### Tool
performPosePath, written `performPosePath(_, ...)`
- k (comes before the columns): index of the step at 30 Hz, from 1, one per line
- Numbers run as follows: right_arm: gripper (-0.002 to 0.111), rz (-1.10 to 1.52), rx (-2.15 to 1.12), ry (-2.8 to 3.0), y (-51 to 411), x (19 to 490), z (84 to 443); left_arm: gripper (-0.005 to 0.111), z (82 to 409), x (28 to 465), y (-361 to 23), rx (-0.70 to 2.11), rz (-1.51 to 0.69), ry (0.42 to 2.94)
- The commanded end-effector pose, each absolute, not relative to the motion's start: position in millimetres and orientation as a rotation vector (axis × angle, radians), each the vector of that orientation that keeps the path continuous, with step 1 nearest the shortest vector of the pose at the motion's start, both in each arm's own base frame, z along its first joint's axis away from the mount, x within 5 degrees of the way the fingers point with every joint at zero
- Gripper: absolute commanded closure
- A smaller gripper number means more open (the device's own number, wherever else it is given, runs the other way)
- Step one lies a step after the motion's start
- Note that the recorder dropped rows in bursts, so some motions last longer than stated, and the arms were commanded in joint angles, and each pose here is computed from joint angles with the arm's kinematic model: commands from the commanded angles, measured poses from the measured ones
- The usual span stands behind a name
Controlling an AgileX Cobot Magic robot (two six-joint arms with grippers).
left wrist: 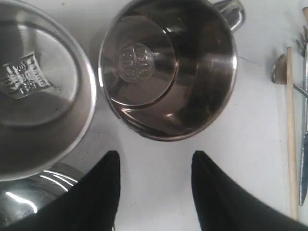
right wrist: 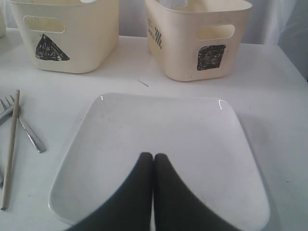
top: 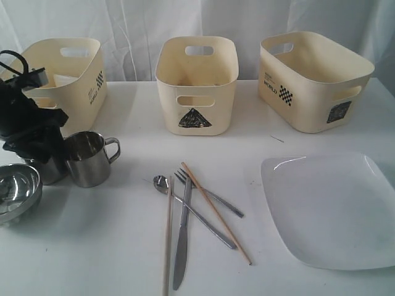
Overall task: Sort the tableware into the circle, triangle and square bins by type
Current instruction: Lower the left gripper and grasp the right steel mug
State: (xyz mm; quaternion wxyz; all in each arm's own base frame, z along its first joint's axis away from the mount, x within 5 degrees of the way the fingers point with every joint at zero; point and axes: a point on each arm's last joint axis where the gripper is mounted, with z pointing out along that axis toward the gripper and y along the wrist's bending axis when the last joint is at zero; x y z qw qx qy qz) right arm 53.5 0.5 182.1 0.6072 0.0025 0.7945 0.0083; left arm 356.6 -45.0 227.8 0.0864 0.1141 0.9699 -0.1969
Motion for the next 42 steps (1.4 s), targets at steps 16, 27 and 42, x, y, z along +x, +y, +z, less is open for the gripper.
performPosePath(16, 0.108, 0.011, 0.006, 1.833, 0, 53, 182, 0.056, 211, 354, -52, 0.030, -0.732, 2.814)
performPosePath(27, 0.108, 0.011, 0.006, 1.833, 0, 53, 182, 0.056, 215, 375, -54, -0.222, -0.614, 2.611)
performPosePath(42, 0.108, 0.011, 0.006, 1.833, 0, 53, 182, 0.056, 181, 370, -81, -0.055, -0.587, 2.783)
